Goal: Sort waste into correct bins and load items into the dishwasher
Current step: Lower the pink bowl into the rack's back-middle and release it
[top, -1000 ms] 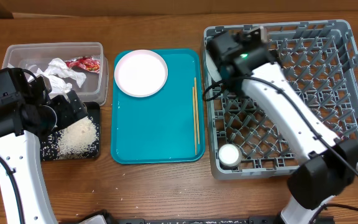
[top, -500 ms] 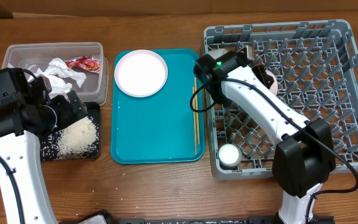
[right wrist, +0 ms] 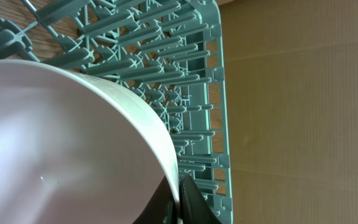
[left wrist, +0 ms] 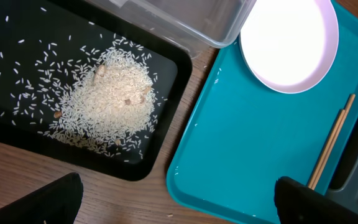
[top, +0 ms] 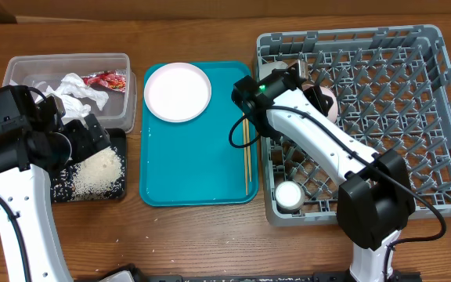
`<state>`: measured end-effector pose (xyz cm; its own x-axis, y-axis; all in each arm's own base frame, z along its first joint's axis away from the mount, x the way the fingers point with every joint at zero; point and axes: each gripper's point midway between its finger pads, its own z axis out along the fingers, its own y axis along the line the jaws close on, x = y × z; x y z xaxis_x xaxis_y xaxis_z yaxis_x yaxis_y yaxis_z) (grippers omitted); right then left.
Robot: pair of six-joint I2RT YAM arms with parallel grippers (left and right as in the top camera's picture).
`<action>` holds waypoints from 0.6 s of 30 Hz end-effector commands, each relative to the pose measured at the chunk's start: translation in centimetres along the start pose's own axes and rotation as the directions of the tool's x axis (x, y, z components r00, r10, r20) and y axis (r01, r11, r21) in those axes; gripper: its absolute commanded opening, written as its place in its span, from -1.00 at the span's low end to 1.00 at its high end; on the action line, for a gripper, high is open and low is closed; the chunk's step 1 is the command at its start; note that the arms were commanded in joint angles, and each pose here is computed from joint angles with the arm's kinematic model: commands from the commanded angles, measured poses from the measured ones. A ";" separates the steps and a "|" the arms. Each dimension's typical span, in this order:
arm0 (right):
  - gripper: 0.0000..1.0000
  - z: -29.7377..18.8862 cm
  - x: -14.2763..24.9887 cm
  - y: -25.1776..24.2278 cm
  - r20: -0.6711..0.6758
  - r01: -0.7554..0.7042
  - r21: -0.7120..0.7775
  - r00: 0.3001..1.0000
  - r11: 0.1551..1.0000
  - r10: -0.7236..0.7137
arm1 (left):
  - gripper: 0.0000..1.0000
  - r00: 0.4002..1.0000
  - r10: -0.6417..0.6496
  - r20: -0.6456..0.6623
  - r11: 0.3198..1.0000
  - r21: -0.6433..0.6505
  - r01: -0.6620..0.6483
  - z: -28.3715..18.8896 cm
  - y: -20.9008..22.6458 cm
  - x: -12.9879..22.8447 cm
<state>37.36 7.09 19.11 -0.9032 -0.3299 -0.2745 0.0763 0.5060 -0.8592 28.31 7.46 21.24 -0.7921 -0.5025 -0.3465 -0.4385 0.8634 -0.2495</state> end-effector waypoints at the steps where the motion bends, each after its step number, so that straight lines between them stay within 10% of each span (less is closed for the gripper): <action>1: -0.92 0.1 0.2 0.7 -0.015 -0.005 -0.015 1.000 1.000 0.005 | 1.00 1.000 0.011 0.018 1.000 0.009 -0.011 -0.4 -0.1 -0.3; 18: -0.92 -1.5 0.8 2.3 -0.013 0.035 -0.070 0.999 0.997 -0.036 | 1.00 1.000 0.011 0.018 1.000 0.009 -0.011 -0.4 -0.1 -0.3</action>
<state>36.40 8.85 18.67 -0.8991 -0.3557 -0.2551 0.0341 0.5242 -0.8509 28.31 7.46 21.24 -0.7921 -0.5025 -0.3465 -0.4385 0.8634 -0.2495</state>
